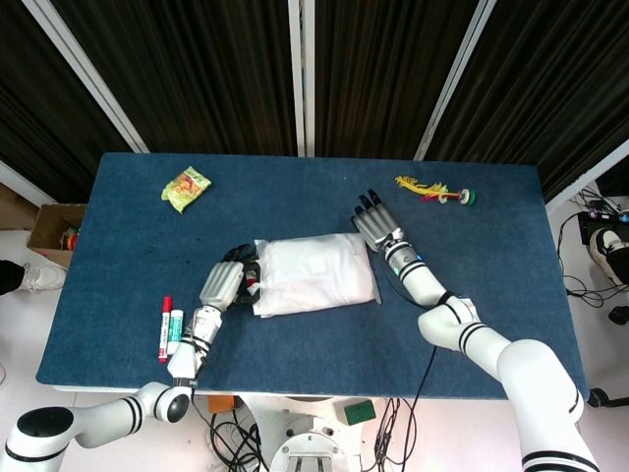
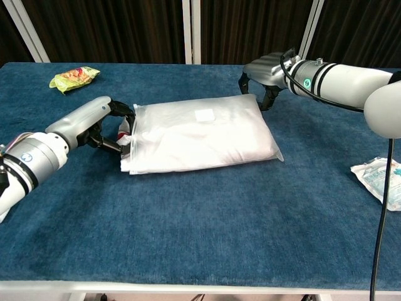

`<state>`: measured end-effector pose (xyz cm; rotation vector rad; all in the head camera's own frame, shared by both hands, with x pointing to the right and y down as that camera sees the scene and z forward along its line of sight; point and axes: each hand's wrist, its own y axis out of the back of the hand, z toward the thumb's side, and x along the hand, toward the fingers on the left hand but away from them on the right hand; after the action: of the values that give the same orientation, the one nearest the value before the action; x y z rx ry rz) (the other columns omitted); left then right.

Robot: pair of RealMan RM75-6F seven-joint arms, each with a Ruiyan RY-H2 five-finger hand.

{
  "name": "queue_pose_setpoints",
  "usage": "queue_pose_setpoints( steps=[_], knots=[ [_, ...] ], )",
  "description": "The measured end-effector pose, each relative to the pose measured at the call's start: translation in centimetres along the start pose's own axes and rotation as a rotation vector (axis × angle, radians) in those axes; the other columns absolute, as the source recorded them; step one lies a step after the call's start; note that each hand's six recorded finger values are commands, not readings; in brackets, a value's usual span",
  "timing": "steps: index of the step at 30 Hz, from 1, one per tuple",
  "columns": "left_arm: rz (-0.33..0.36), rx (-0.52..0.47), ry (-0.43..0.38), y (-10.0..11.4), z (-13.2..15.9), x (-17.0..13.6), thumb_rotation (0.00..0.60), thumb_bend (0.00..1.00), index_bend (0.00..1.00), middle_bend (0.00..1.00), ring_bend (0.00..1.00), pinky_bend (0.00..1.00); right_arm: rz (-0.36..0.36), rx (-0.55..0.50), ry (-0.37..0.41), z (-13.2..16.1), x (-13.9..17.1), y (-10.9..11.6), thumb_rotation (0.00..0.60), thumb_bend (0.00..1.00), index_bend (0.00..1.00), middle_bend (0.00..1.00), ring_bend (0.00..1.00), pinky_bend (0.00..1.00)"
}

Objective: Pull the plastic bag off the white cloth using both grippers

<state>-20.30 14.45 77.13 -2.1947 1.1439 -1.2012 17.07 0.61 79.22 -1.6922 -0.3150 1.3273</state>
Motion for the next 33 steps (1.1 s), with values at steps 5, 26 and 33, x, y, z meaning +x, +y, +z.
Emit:
queue_pose_setpoints(
  steps=[5, 26, 33],
  knots=[
    [0.001, 0.001, 0.001, 0.0, -0.1, -0.1, 0.6, 0.53, 0.76, 0.31, 0.09, 0.12, -0.005, -0.016, -0.014, -0.4, 0.1, -0.3, 0.6, 0.43, 0.64, 0.34, 0.08, 0.09],
    [0.093, 0.032, 0.003, 4.4, -2.3, -2.6, 0.6, 0.53, 0.76, 0.31, 0.09, 0.12, -0.106, -0.158, -0.117, -6.5, 5.5, -1.5, 0.6, 0.46, 0.74, 0.36, 0.12, 0.11],
    [0.157, 0.069, 0.031, 7.5, -4.0, -4.7, 0.6, 0.53, 0.76, 0.31, 0.09, 0.12, -0.118, -0.193, -0.18, -10.5, 9.4, -2.6, 0.6, 0.46, 0.74, 0.36, 0.12, 0.11]
  ],
)
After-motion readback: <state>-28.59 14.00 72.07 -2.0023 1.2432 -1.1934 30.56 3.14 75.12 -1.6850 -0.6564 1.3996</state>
